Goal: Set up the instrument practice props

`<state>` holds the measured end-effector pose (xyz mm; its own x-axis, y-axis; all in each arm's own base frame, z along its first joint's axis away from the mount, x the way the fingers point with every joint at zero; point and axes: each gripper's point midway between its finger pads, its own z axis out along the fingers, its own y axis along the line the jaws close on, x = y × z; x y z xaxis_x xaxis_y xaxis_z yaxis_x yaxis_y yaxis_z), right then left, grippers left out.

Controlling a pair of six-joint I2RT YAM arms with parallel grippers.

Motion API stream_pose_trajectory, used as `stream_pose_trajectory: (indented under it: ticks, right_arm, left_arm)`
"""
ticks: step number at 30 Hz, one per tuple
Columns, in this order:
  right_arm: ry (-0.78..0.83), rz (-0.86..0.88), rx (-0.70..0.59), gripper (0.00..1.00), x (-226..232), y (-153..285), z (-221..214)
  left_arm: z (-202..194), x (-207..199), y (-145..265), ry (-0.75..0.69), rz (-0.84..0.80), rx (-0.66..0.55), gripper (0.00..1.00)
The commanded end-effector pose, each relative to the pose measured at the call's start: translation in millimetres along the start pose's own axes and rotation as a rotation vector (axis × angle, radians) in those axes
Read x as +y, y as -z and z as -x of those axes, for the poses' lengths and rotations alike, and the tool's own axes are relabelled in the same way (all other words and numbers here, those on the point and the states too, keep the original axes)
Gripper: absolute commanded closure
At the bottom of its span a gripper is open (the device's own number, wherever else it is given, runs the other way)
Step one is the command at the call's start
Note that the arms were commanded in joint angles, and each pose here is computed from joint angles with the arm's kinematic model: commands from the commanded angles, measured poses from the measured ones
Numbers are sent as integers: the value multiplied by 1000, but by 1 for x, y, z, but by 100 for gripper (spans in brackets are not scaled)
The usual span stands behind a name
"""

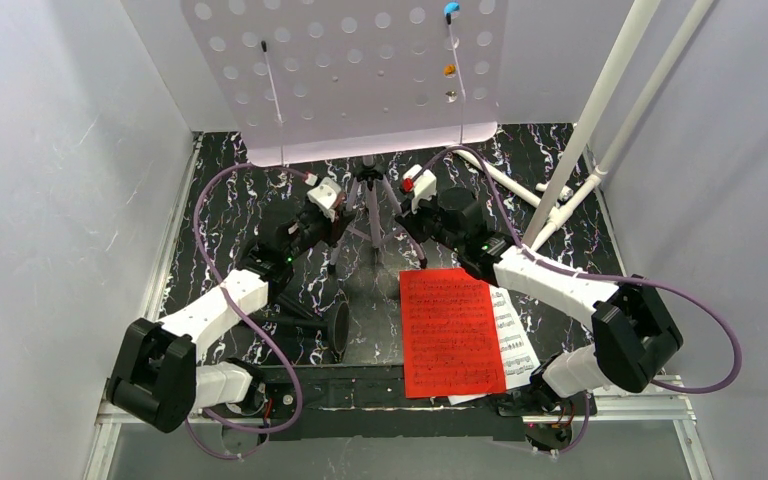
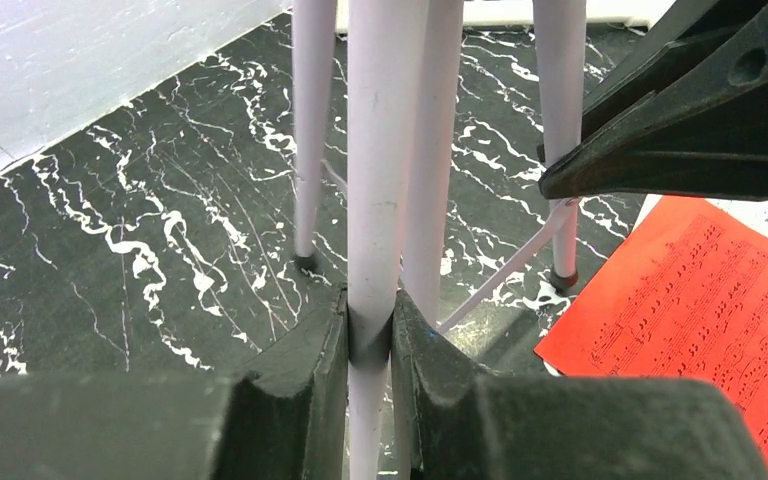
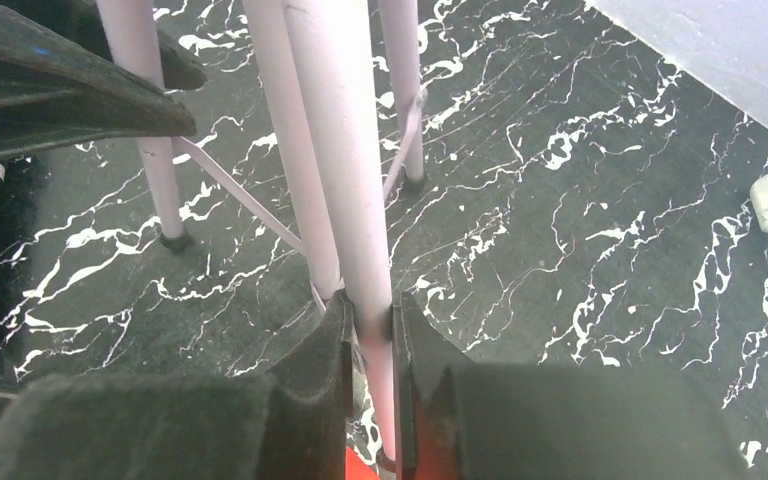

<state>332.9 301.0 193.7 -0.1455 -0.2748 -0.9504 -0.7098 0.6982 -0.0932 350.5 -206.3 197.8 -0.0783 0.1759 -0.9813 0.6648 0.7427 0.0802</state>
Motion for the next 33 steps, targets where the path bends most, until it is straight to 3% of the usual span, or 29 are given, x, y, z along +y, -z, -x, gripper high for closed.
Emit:
stream_pose_trajectory:
  ticks: [1,8,13,18,25,28,31,33]
  right_arm:
    - [-40,-402,295,99,-89,33,-80]
    - [-24,-412,368,99,-88,38,-109]
    - [-75,-179,217,97,-48,13,-71]
    - [-126,-24,41,62,-24,-10,-22]
    - [-52,91,-152,33,8,-23,19]
    - [-51,117,-236,26,14,-28,40]
    - [-54,127,-282,10,16,-34,61]
    - [-56,129,-318,9,15,-37,77]
  left_arm:
    - [-47,76,44,20,359,160,100]
    - [-47,64,53,48,322,156,100]
    - [-54,50,47,116,266,162,100]
    - [-55,44,42,139,240,166,100]
    - [-51,38,40,147,228,150,100]
    - [-50,33,38,144,207,146,100]
    - [-50,30,38,127,200,149,100]
    - [-50,28,37,114,197,150,100]
